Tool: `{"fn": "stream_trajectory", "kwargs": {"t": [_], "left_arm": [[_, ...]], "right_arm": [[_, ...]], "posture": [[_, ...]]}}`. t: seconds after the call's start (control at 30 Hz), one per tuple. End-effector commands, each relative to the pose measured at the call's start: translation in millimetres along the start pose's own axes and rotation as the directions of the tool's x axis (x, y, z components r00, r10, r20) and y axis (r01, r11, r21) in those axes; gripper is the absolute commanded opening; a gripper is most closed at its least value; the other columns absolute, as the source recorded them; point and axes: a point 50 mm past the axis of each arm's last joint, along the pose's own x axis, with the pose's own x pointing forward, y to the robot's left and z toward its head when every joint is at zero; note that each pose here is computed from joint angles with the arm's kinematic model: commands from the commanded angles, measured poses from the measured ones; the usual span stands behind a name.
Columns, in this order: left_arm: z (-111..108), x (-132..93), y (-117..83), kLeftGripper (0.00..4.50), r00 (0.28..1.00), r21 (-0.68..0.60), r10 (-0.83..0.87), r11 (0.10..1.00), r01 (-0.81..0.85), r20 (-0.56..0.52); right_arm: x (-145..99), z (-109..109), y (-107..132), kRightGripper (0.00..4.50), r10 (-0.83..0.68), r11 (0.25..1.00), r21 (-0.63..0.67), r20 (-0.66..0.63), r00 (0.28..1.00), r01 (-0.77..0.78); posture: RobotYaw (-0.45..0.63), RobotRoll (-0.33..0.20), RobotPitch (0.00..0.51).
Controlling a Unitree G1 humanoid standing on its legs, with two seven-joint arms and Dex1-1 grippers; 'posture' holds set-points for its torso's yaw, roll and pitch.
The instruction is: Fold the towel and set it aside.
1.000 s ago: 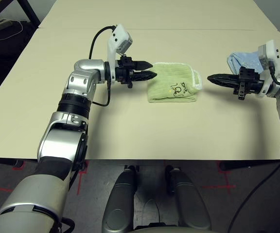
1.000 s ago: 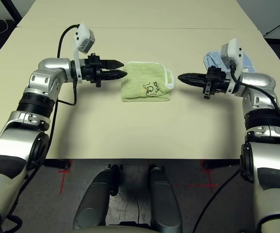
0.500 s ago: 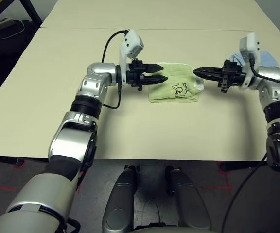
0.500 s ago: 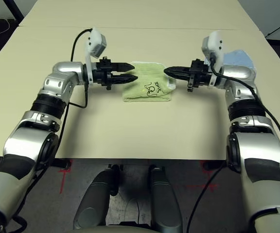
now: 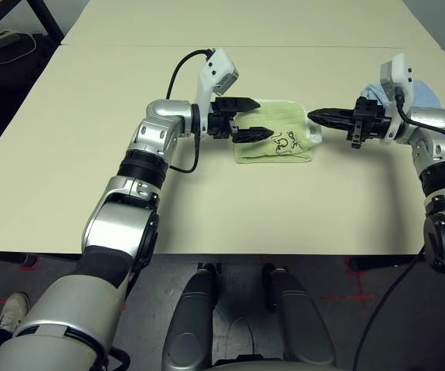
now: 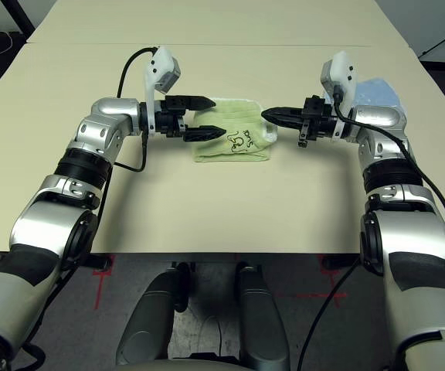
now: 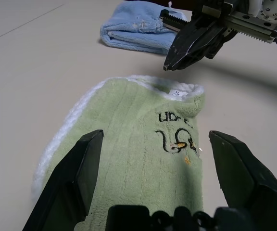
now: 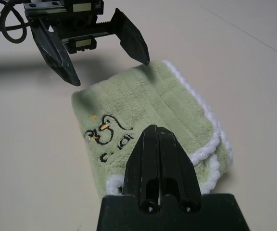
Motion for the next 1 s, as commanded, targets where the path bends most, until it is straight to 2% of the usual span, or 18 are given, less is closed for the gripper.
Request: {"fn": "stream_trajectory", "kwargs": {"t": [0.03,0.3,0.63,0.7,0.73,0.93,1.0], "left_arm": [[4.4,3.0,-1.8,4.48,0.999,0.02,-0.034,0.999,0.034,-0.007],[2.7,-1.2,-0.4,4.48,0.999,0.052,-0.049,0.997,0.05,-0.014],[1.8,3.8,0.7,4.48,0.999,0.07,-0.039,0.997,0.041,-0.032],[1.0,4.6,0.7,4.11,0.999,0.057,-0.032,0.998,0.034,-0.039],[1.6,4.7,0.4,4.3,0.999,0.055,-0.033,0.998,0.035,-0.034],[4.1,2.7,1.4,4.35,1.0,0.079,-0.01,0.997,0.01,-0.005],[3.8,1.3,2.8,3.94,1.0,0.086,0.006,0.996,-0.006,0.0]], "right_arm": [[-7.8,-4.6,1.4,0.0,-0.009,1.0,0.007,-0.01,1.0,0.009],[-7.4,-4.2,1.4,0.0,-0.009,1.0,0.005,-0.007,1.0,0.009],[-3.3,-2.1,1.2,0.0,-0.002,1.0,0.003,0.001,1.0,0.002],[-3.3,-2.2,1.3,0.0,-0.001,1.0,0.003,0.002,1.0,0.001],[-3.4,-2.3,1.3,0.0,-0.001,1.0,0.003,0.002,1.0,0.001],[-3.8,-3.1,2.0,0.0,0.001,1.0,0.002,0.001,1.0,-0.001],[-3.8,-3.2,2.2,0.0,0.002,1.0,0.001,0.0,1.0,-0.002]], "posture": [[0.08,0.0,0.202],[0.08,0.0,0.203],[0.09,0.0,0.203],[0.09,0.0,0.202],[0.09,0.0,0.201],[0.09,0.0,0.196],[0.09,0.0,0.196]]}}
